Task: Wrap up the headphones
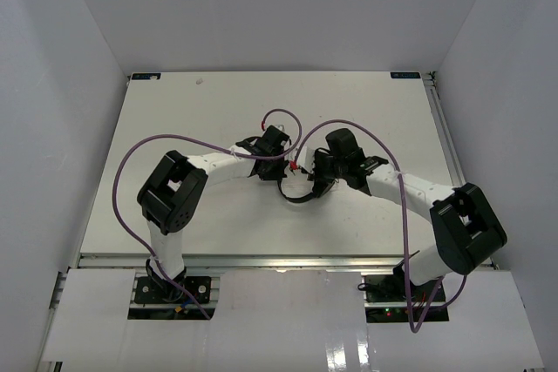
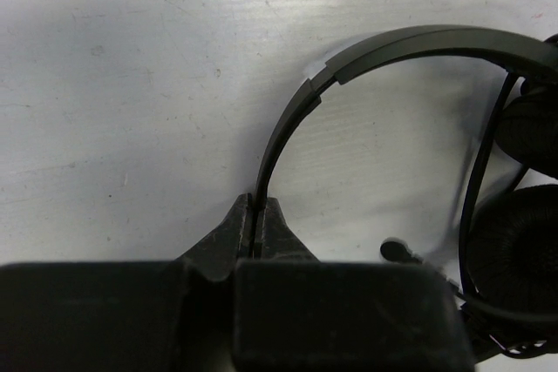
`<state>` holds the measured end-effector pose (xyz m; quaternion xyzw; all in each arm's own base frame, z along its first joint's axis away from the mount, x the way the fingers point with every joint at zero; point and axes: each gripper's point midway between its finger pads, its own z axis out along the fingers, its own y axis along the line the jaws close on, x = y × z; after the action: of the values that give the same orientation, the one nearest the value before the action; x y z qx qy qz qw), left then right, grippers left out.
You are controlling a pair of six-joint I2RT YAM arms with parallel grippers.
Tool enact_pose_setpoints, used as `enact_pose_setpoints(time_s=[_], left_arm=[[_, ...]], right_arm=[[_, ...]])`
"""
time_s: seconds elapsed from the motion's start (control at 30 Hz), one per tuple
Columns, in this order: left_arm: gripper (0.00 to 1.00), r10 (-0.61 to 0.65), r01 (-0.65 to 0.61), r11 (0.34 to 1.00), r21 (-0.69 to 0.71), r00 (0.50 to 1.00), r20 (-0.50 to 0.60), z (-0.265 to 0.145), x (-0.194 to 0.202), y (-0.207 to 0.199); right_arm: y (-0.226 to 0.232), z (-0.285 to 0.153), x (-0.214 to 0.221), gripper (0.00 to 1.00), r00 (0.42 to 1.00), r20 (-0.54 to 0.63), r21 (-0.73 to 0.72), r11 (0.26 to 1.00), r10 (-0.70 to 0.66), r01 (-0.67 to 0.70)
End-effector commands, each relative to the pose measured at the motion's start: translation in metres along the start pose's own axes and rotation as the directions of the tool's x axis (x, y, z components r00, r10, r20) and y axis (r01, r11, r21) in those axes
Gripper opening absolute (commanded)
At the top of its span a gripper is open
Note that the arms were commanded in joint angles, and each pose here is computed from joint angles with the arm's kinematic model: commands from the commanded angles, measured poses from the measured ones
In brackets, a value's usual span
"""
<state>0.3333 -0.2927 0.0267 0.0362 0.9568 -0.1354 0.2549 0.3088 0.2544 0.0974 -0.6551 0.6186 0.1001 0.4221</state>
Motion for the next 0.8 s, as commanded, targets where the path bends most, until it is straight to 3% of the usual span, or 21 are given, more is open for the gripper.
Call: enact_pose_setpoints(time_s=[0.0,0.2,0.3,0.47,0.67,0.77], left_arm=[[0.0,0.003,-0.005,0.999,0.041,0.999,0.036,-0.016,-0.012,-0.011],[0.0,-0.001,-0.001,0.999,0.048,0.999,0.035,-0.015,-0.013,-0.013],[0.0,-0.001,-0.001,0.999,0.048,0.999,0.039,-0.017,-0.015,-0.014],[0.0,0.0,-0.002,0.999,0.05,0.999,0.044,-0.02,-0.017,-0.015],[0.0,-0.002,-0.002,0.998,0.06,0.998,0.06,-0.025,-0.027,-0.02],[0.08,-0.004,-0.001,0.998,0.067,0.997,0.074,-0.032,-0.035,-0.024]], right_arm=[[-0.037,-0.007,-0.011,0.08,0.992,0.013,0.162,0.979,0.126,-0.127],[-0.036,-0.001,-0.013,0.09,0.982,0.011,0.138,0.973,0.187,-0.186],[-0.031,0.001,-0.01,0.26,0.976,-0.003,0.115,0.97,0.217,-0.215],[-0.025,-0.012,-0.017,0.44,0.979,0.039,0.094,0.975,0.2,-0.203],[-0.004,-0.03,-0.022,0.6,0.995,0.068,0.019,0.997,0.067,-0.068],[0.014,-0.044,-0.029,0.66,0.993,0.113,-0.049,0.998,-0.04,0.045]])
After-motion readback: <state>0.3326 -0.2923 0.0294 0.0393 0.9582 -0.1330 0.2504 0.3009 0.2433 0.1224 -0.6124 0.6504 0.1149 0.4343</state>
